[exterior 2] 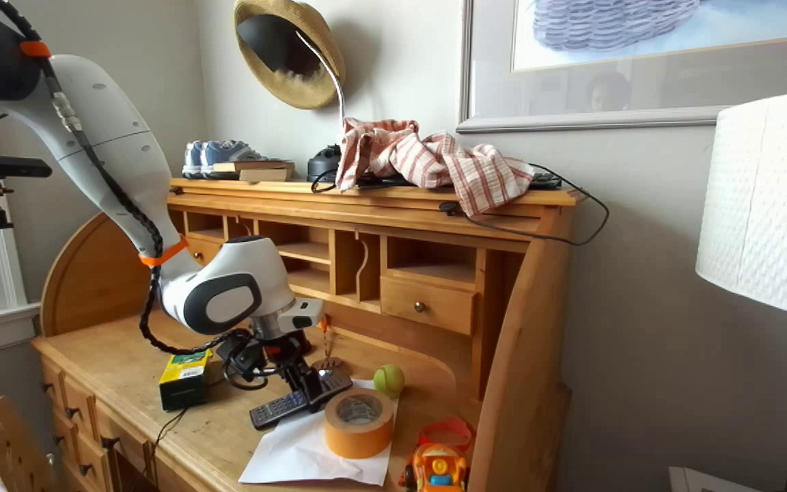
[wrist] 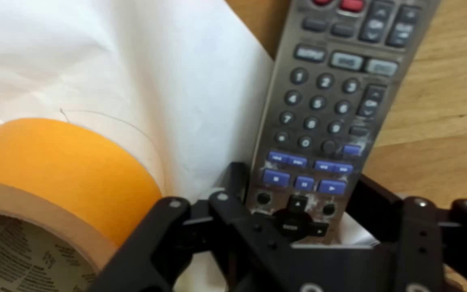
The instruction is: Put the remote control on top of the cabinet.
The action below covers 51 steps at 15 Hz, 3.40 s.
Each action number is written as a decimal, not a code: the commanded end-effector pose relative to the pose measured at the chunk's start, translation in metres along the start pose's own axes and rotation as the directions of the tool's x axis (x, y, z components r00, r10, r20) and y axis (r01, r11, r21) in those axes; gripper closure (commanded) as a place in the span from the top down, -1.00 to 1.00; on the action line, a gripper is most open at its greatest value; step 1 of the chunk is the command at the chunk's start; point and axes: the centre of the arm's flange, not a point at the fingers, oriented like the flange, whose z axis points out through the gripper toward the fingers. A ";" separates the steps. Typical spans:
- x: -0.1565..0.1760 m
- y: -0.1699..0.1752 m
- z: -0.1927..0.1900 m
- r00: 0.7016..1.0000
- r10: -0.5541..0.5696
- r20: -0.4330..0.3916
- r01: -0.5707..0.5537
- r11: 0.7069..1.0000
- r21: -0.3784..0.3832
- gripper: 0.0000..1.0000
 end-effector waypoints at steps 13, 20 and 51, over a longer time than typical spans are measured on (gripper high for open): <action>-0.031 0.006 -0.080 0.992 -0.093 0.082 0.089 0.995 0.049 -0.32; -0.061 0.027 -0.162 0.908 -0.408 0.093 0.402 0.912 0.076 -0.32; -0.013 0.064 -0.416 0.466 -0.878 -0.108 0.883 0.470 -0.010 -0.32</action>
